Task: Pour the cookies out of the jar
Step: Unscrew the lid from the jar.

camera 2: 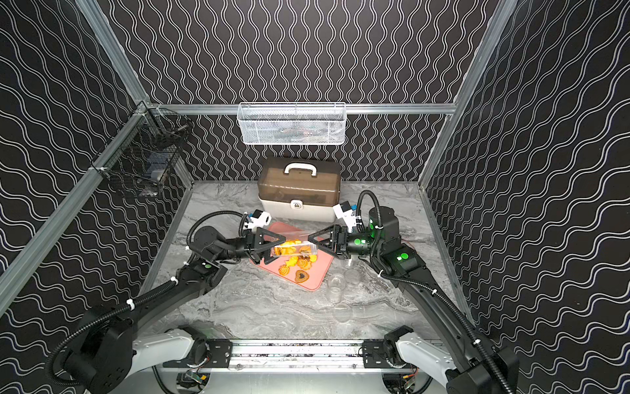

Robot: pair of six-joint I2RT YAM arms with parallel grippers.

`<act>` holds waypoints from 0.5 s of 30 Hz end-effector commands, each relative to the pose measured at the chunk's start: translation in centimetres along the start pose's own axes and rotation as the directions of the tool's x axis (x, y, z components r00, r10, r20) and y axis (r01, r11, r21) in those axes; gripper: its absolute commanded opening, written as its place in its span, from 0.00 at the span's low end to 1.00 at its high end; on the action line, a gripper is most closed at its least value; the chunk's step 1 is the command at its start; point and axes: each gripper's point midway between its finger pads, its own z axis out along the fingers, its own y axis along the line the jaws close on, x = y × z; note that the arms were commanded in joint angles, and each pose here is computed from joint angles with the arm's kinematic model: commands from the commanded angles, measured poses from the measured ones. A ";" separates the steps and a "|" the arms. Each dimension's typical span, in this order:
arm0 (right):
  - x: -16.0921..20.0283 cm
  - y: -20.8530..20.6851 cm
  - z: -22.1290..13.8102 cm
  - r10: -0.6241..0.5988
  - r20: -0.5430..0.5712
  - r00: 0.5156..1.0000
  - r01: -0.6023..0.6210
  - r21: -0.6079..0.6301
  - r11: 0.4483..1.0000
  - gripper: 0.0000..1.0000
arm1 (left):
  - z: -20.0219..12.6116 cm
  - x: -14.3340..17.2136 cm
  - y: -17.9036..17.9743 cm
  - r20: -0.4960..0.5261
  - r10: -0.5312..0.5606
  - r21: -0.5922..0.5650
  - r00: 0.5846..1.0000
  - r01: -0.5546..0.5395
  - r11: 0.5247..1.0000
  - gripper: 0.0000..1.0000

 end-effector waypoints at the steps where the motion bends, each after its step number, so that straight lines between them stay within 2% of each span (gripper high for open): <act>1: -0.2 0.8 0.0 -0.024 0.004 1.000 0.024 -0.033 0.999 0.72 | -0.1 0.4 -1.3 -0.018 0.047 0.038 0.999 -0.046 0.998 0.64; 5: -0.3 0.7 0.2 -0.020 0.003 1.000 0.020 -0.042 0.999 0.65 | 0.0 0.4 -1.3 -0.021 0.046 0.038 0.999 -0.045 0.998 0.64; 9: -0.3 0.8 0.1 -0.035 0.005 0.999 0.035 -0.042 0.998 0.62 | 0.0 0.5 -1.3 -0.025 0.047 0.036 0.999 -0.046 0.998 0.64; 15: -0.2 1.0 -0.5 -0.168 0.023 0.986 0.168 -0.002 0.986 0.62 | 0.0 0.3 -1.1 -0.024 0.035 0.034 0.999 -0.034 0.999 0.64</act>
